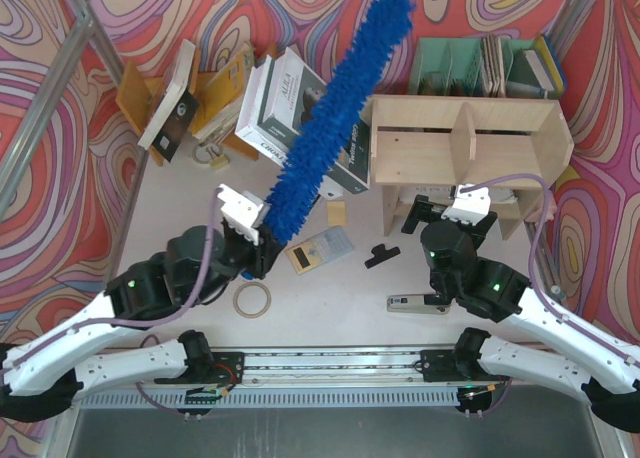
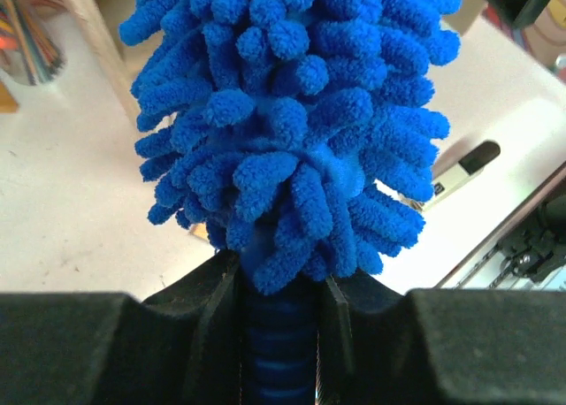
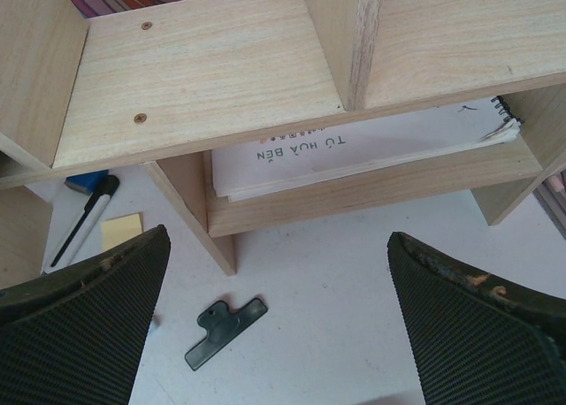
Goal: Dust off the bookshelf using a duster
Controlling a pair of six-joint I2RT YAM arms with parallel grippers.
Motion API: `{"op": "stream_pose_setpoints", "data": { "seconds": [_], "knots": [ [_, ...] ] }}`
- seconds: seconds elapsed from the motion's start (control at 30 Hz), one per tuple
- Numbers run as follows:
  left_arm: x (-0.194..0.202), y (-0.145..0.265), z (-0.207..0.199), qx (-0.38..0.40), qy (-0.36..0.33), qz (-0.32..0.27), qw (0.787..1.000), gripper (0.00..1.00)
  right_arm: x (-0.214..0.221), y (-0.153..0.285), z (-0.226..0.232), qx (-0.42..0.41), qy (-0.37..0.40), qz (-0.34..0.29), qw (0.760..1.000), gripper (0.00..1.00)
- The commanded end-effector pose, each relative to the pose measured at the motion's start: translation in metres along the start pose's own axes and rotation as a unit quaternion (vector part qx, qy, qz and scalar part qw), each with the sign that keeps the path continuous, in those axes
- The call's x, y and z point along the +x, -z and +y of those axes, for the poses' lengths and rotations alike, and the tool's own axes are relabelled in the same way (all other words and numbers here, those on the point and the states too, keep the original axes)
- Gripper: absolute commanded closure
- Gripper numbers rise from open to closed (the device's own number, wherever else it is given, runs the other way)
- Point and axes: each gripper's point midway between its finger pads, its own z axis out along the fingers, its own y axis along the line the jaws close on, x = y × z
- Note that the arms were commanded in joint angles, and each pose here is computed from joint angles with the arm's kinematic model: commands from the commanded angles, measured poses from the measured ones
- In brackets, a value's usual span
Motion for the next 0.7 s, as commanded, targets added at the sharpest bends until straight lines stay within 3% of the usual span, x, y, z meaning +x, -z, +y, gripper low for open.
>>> {"op": "stream_pose_setpoints", "data": {
  "seconds": [0.0,0.5,0.67],
  "knots": [
    [-0.023,0.017,0.018,-0.033,0.003,-0.043,0.999,1.0,-0.005,-0.001,-0.005,0.013,-0.009,-0.01,1.0,0.01],
    [0.039,-0.037,-0.034,0.046,0.065,0.039,0.996,1.0,-0.007,-0.002,-0.003,0.012,-0.01,-0.011,1.0,0.01],
    [0.035,-0.04,-0.044,0.052,0.059,0.04,0.996,1.0,-0.005,-0.002,-0.004,0.013,-0.006,-0.009,1.0,0.01]
  ]
}}
